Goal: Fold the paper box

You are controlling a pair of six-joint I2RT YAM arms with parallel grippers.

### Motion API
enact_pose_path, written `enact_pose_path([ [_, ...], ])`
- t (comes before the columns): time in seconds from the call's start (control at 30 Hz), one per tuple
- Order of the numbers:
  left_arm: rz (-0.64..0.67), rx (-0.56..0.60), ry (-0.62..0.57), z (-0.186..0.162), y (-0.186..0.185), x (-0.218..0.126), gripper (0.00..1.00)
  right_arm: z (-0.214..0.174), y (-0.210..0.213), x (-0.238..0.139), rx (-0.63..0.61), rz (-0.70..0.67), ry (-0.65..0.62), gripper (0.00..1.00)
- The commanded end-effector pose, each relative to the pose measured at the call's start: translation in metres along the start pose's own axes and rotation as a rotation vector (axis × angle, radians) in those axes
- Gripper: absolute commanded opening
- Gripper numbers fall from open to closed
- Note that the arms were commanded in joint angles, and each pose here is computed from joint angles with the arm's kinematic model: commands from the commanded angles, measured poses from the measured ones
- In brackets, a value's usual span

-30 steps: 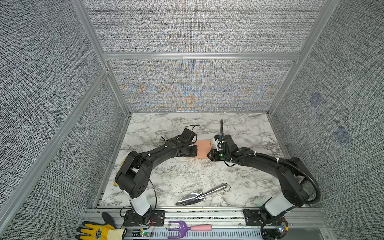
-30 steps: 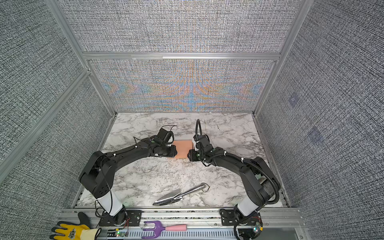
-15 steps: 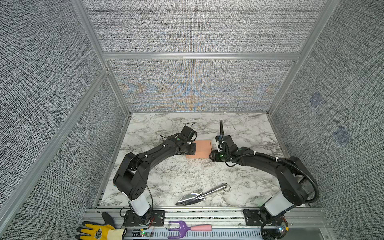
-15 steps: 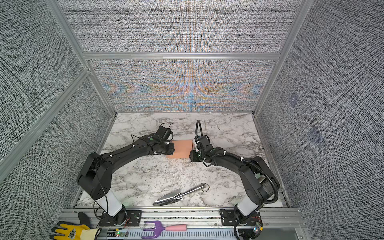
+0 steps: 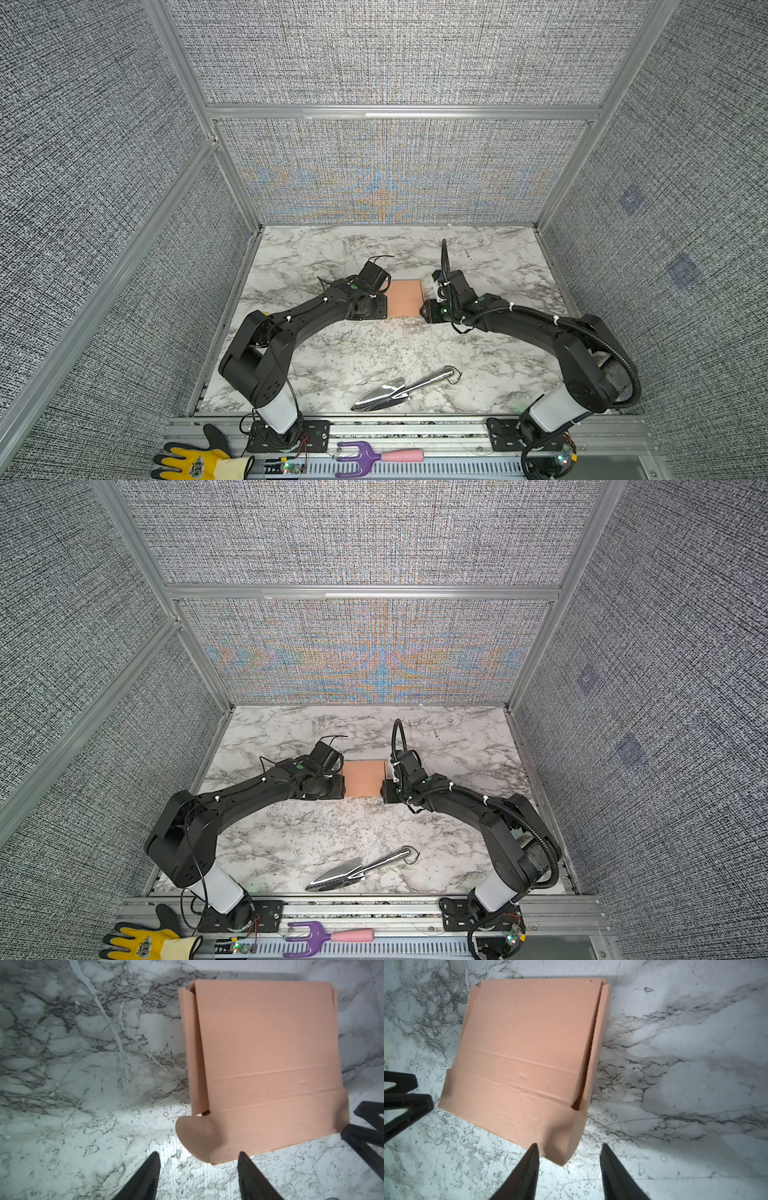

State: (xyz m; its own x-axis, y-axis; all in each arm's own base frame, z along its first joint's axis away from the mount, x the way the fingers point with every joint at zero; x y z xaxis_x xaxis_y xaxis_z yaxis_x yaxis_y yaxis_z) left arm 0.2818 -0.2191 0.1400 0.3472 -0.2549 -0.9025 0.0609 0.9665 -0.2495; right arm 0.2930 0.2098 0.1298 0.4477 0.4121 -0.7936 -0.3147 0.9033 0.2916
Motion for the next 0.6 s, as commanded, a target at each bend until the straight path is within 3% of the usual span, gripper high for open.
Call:
enact_pose_path([
  [0.0,-0.062,-0.058,-0.044,0.007,-0.008,0.000,0.61,0.000,0.001,0.001,0.005,-0.003,-0.004,0.50],
  [0.57,0.003,-0.044,-0.038,0.005,-0.003,0.020,0.57,-0.003,0.001,0.011,0.001,-0.015,0.013,0.50],
])
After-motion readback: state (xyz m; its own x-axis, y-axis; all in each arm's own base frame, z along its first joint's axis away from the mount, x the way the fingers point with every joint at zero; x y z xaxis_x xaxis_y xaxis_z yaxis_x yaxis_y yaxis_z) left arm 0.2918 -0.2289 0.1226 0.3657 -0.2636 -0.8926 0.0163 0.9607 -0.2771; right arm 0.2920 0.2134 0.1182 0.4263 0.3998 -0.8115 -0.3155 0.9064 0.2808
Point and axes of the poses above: each gripper's point midway between its finger pads, its own x axis out along the fingers, its own y axis along the line the jaws close on, z = x × y, the point moved 7 cm from there along -x, back along the fingers, and after that the axes turned 3 degrees about -x, right-handed, at the moved point
